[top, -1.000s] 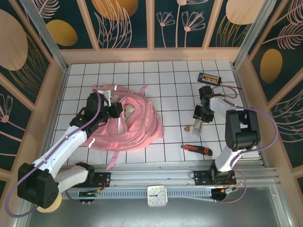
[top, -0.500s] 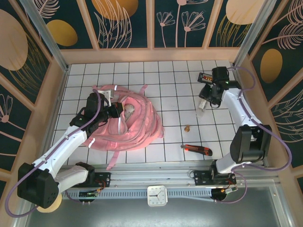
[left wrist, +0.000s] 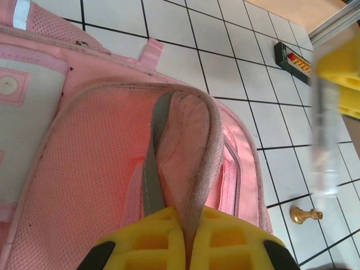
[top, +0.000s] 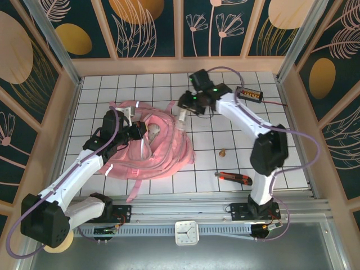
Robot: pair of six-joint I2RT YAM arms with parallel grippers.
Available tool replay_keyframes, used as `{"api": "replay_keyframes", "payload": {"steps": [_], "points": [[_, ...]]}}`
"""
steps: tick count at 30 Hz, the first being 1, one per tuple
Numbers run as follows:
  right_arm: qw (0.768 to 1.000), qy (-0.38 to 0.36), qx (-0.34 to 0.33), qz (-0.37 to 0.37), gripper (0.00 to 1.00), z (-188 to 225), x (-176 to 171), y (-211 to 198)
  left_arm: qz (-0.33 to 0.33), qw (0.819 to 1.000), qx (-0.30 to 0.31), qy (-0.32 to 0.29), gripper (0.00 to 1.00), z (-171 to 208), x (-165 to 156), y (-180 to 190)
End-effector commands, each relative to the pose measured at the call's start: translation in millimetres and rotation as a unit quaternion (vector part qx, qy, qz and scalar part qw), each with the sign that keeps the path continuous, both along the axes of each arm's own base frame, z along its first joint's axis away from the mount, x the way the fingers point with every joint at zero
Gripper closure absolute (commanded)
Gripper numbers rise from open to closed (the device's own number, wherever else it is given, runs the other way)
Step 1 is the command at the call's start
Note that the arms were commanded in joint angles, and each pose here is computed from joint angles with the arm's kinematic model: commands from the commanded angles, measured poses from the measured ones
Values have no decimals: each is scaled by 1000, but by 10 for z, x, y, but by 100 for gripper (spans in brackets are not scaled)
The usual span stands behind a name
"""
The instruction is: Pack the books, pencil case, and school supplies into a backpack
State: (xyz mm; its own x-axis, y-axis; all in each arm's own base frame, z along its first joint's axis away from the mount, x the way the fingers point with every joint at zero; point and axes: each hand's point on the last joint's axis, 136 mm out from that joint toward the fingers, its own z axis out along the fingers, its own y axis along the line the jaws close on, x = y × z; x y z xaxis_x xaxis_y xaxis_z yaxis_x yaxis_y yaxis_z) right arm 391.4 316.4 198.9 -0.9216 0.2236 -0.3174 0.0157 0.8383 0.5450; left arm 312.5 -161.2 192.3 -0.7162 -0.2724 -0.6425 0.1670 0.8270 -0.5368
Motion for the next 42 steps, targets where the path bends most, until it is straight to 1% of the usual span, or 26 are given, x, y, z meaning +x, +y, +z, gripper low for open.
{"api": "replay_keyframes", "payload": {"steps": [1,5,7,12,15,19,20,23,24,26,28,29,31,34,36,37,39,40,42], "points": [[1000,-5,22,-5,65,75,62,386,6,999,-27,-33,100,274,77,-20],[999,2,34,6,65,-5,82,751,14,999,-28,-37,100,324,94,-1],[999,5,32,6,65,-31,54,859,25,999,-25,-37,100,343,111,35],[1000,9,25,-4,64,-133,-114,986,52,998,-31,-35,100,384,178,78],[1000,7,17,-15,64,-205,-255,1012,69,996,-38,-29,100,365,218,99],[999,18,26,-10,63,-315,-492,1108,85,995,-43,-23,100,343,256,123],[999,23,29,-3,61,-349,-557,1150,87,995,-43,-22,100,333,259,126],[999,36,33,21,52,-408,-740,1248,91,995,-43,-20,100,322,271,131],[998,39,37,29,47,-412,-789,1258,93,995,-41,-18,100,307,271,142],[998,38,40,36,43,-383,-847,1223,94,995,-33,-13,100,256,254,161],[998,30,45,45,35,-310,-890,1170,95,995,-19,-6,100,159,222,193],[997,28,44,48,34,-283,-903,1135,94,995,-14,-3,100,118,206,202],[997,22,46,64,25,-216,-962,1090,92,996,-1,5,100,1,165,227],[995,26,50,87,15,-204,-1022,981,88,996,12,16,100,-151,98,255],[994,26,54,89,14,-219,-1002,859,87,996,20,20,100,-222,62,278],[993,19,67,90,14,-177,-967,792,87,996,24,22,100,-250,44,290],[991,5,99,86,15,-68,-821,633,86,995,32,26,100,-291,19,308],[987,-2,126,96,16,5,-734,579,84,995,37,28,100,-308,8,313],[982,-16,148,116,18,67,-551,458,79,996,40,29,100,-310,-5,310]]}}
